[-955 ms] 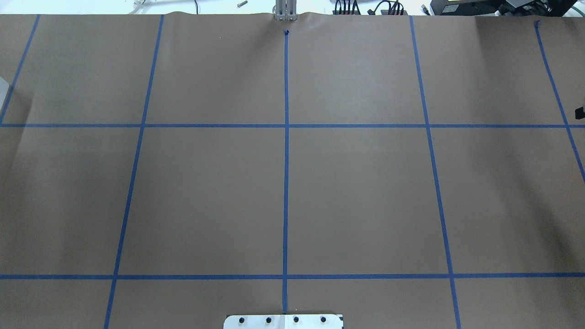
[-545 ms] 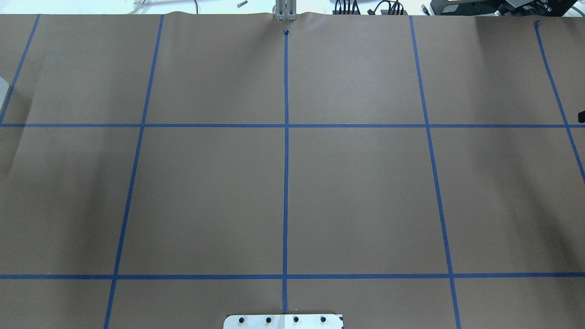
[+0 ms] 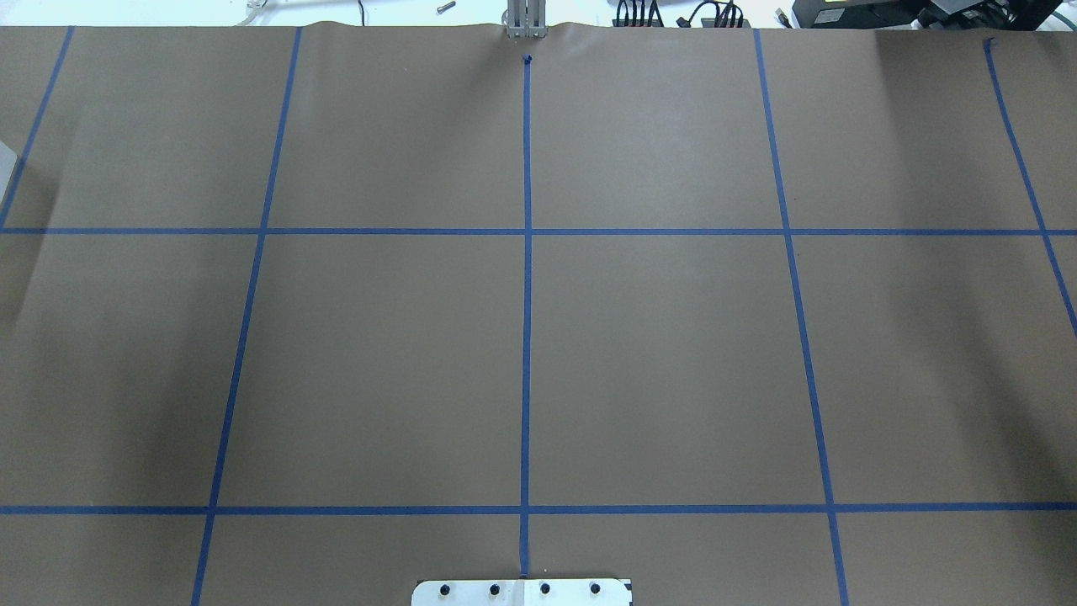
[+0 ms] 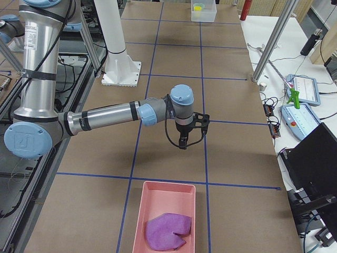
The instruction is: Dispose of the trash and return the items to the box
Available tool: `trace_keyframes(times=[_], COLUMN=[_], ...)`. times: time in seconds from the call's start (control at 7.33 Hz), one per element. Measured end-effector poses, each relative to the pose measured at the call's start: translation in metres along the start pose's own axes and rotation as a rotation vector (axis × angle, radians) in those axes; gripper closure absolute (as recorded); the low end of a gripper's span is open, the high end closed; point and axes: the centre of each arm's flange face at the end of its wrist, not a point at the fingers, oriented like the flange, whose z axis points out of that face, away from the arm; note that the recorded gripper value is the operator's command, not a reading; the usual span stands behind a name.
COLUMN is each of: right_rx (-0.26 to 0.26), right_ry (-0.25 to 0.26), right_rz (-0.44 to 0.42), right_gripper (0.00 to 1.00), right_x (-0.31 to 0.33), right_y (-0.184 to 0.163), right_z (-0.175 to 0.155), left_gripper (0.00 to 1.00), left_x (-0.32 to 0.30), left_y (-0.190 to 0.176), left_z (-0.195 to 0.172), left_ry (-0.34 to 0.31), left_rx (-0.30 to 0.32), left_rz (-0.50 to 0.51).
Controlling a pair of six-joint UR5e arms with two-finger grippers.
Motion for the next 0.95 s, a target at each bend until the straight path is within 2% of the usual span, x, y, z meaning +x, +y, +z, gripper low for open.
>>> trace_keyframes(times=[0.14,0.41,0.55,0.82,0.95], right_rx=[-0.016,-0.037,-0.044,-0.053,-0.054], right_ry=[0.011,0.023,0.027,0.011,-0.003], right_rz=[-0.022,-0.082,-0.092,-0.057,-0.048], right_gripper=[0.00,0.00,0.00,0.00,0.00], right_x=[0.012,0.048,0.069,0.102,0.109], right_y=[0.008,0.016,0.019,0.030,0.032], right_z=[0.006,0.011,0.014,0.013,0.014], left_gripper=[0.01,0.01,0.01,0.01,0.01], left_x=[0.009,0.018,0.026,0.041,0.034], left_y=[0.010,0.016,0.015,0.019,0.027], left_z=[-0.003,-0.009,-0.017,-0.040,-0.036], left_ry=[0.064,0.113,0.114,0.090,0.080], left_rx=[-0.020,-0.030,-0.044,-0.123,-0.163], left_rz=[0.021,0.035,0.028,0.001,0.006])
